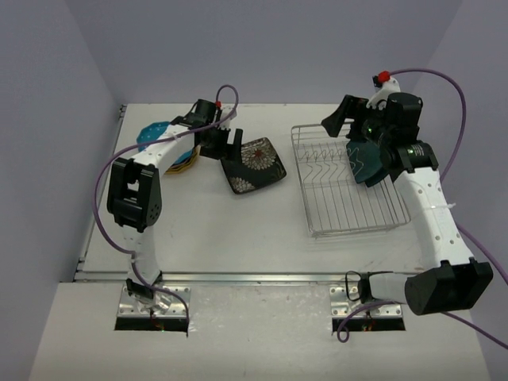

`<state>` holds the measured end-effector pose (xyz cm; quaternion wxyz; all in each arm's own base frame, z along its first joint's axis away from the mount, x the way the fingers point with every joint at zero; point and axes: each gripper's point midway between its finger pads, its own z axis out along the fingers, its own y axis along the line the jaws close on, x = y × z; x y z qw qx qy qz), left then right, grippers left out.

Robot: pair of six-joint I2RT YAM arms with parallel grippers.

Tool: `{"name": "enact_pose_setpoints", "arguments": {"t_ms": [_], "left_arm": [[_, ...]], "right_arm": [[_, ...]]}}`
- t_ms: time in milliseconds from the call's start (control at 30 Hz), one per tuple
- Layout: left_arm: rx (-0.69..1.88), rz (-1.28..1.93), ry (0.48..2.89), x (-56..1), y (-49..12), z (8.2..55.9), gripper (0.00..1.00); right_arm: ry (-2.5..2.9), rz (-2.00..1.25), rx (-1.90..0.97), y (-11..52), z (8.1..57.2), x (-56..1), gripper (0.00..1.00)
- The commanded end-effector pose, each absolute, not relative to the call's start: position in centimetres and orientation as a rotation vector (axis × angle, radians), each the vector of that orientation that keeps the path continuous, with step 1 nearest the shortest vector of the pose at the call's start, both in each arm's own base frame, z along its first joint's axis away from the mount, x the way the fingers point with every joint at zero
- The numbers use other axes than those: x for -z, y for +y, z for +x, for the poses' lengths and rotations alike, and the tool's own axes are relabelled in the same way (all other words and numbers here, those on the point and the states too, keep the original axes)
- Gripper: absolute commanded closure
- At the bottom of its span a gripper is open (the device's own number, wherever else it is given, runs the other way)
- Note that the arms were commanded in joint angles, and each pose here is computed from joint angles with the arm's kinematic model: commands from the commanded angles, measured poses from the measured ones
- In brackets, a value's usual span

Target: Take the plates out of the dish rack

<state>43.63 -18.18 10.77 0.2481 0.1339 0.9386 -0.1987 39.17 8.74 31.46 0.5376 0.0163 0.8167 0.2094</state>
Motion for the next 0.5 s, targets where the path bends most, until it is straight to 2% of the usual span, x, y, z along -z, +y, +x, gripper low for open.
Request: {"name": "enact_pose_setpoints", "arguments": {"t_ms": [0, 167, 233, 300, 333, 367, 400, 467], "left_arm": [[0.518, 0.369, 2.488, -12.7, -17.7, 44.2, 0.11], [0.505, 0.367, 2.425, -15.3, -17.6, 44.3, 0.11], [0.48, 0.367, 2.356, -17.7, -17.3, 44.4, 0.11], [0.432, 0.385, 2.284, -20.0, -16.7, 44.5, 0.11], [0.396, 0.391, 2.223, -22.2, -16.1, 44.4, 0.11], [0.375, 0.393, 2.176, -24.0, -15.7, 44.1, 0.11], [0.367, 0.393, 2.155, -24.9, -15.5, 43.8, 0.11], [0.329, 0.414, 2.128, -26.3, -14.9, 42.8, 0.11]], "right_arm": [[1.868, 0.007, -0.428, 7.7, 38.6, -34.2, 0.01], [1.858, -0.009, -0.339, 6.6, 39.0, -34.6, 0.01], [1.884, -0.06, -0.221, 5.3, 39.7, -34.0, 0.05], [1.912, -0.067, -0.139, 4.2, 40.4, -33.5, 0.14], [1.942, -0.106, -0.042, 3.0, 41.0, -32.7, 0.25], [1.956, -0.144, 0.027, 2.2, 41.4, -32.3, 0.31], [1.963, -0.164, 0.064, 1.7, 41.5, -32.3, 0.33], [2.03, -0.215, 0.175, -0.2, 42.0, -30.8, 0.43]]}}
